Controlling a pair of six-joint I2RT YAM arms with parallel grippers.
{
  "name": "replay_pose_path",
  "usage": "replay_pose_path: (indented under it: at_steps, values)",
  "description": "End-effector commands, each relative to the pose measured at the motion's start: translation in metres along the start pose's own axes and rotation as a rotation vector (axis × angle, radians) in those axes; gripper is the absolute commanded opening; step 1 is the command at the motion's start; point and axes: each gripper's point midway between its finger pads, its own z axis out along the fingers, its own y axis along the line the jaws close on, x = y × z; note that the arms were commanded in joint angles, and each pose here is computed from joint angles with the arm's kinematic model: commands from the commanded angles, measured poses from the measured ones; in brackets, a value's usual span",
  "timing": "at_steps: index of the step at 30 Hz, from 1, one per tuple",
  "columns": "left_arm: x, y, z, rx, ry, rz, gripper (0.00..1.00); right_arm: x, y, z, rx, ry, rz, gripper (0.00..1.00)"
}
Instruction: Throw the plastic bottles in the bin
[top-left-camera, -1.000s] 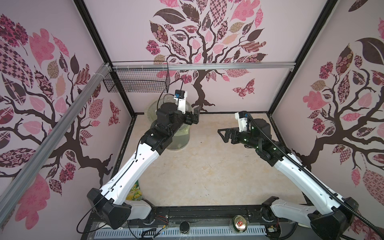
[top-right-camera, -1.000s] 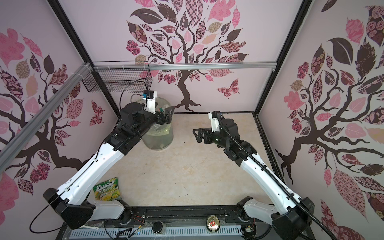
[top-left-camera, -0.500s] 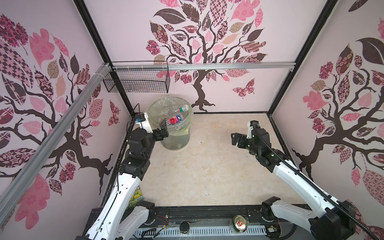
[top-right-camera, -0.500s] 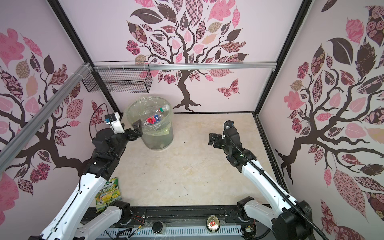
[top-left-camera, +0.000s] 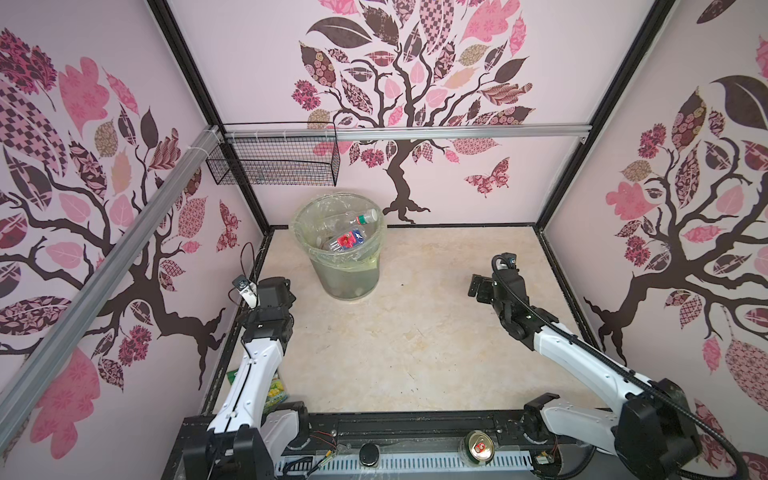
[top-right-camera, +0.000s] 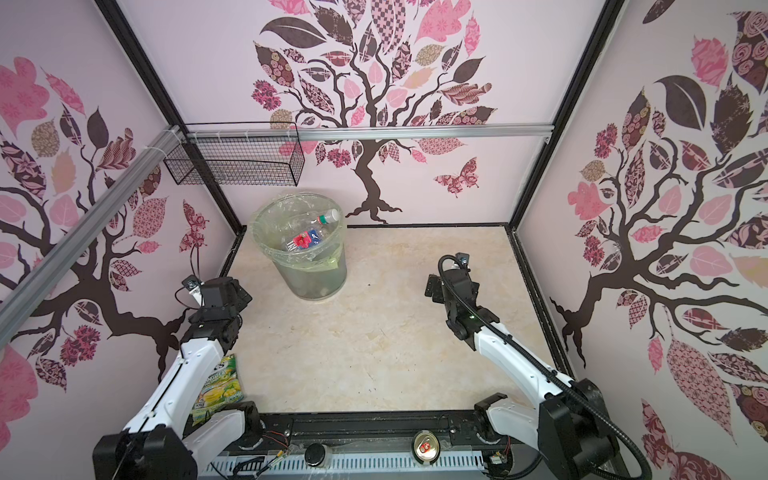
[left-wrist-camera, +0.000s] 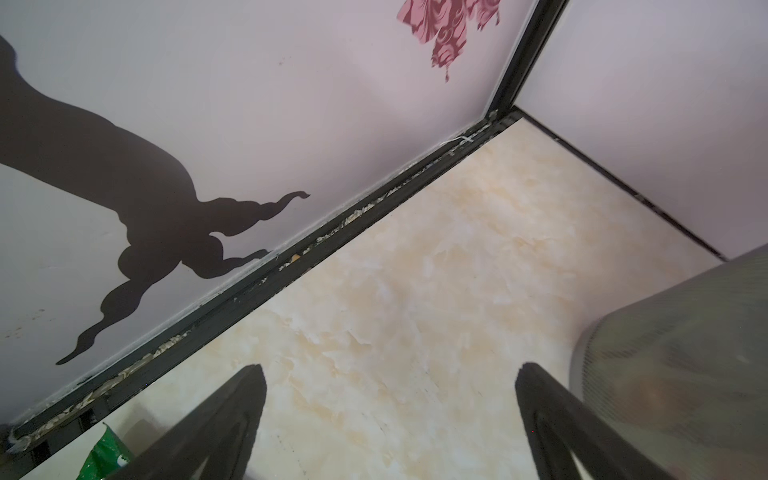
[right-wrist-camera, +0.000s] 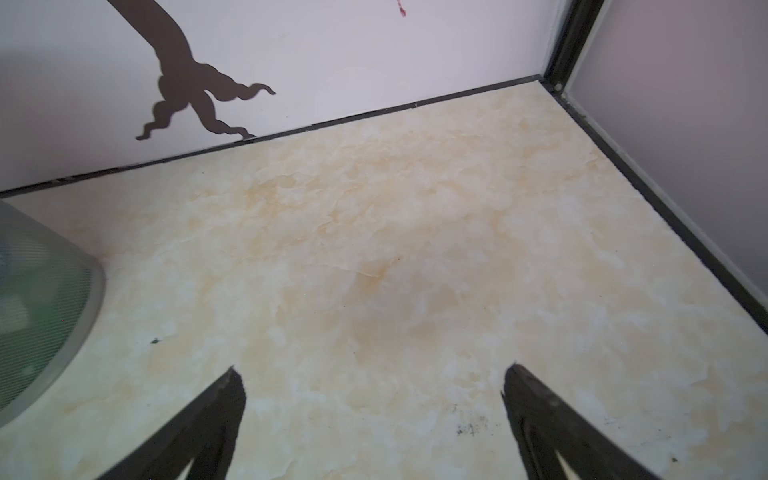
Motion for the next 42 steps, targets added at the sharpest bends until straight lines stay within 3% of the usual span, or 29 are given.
replay_pose_path:
  at_steps: [1,6,8,11,15,20,31,34,36,42]
  values:
    - [0.014,0.002,0.023,-0.040,-0.039,0.027,0.98,-0.001,-0.036,0.012,0.148,-0.053,-0.016,1.00]
    - [0.048,-0.021,0.054,0.010,0.011,0.102,0.98,0.000,-0.069,0.014,0.245,-0.160,-0.014,1.00]
    - [0.040,-0.033,0.059,0.033,-0.014,0.112,0.98,0.003,-0.079,0.009,0.283,-0.216,-0.027,1.00]
    - [0.030,-0.066,0.059,0.185,-0.101,0.162,0.98,0.002,-0.091,0.006,0.339,-0.310,-0.056,1.00]
    - [0.033,-0.090,0.063,0.286,-0.134,0.223,0.98,0.010,-0.105,0.019,0.389,-0.283,-0.047,1.00]
    - [0.052,-0.133,0.048,0.385,-0.151,0.422,0.98,0.019,-0.111,0.034,0.407,-0.275,-0.085,1.00]
    - [0.056,-0.130,0.038,0.488,-0.171,0.388,0.98,0.015,-0.101,0.028,0.305,-0.329,-0.101,0.99]
    - [0.058,-0.121,0.025,0.592,-0.308,0.308,0.98,0.015,-0.097,0.026,0.272,-0.337,-0.092,0.99]
    - [0.066,-0.122,0.029,0.544,-0.231,0.358,0.98,0.014,-0.097,0.026,0.271,-0.339,-0.092,1.00]
    - [0.063,-0.125,0.034,0.553,-0.227,0.349,0.98,0.016,-0.078,0.023,0.140,-0.348,-0.075,0.99]
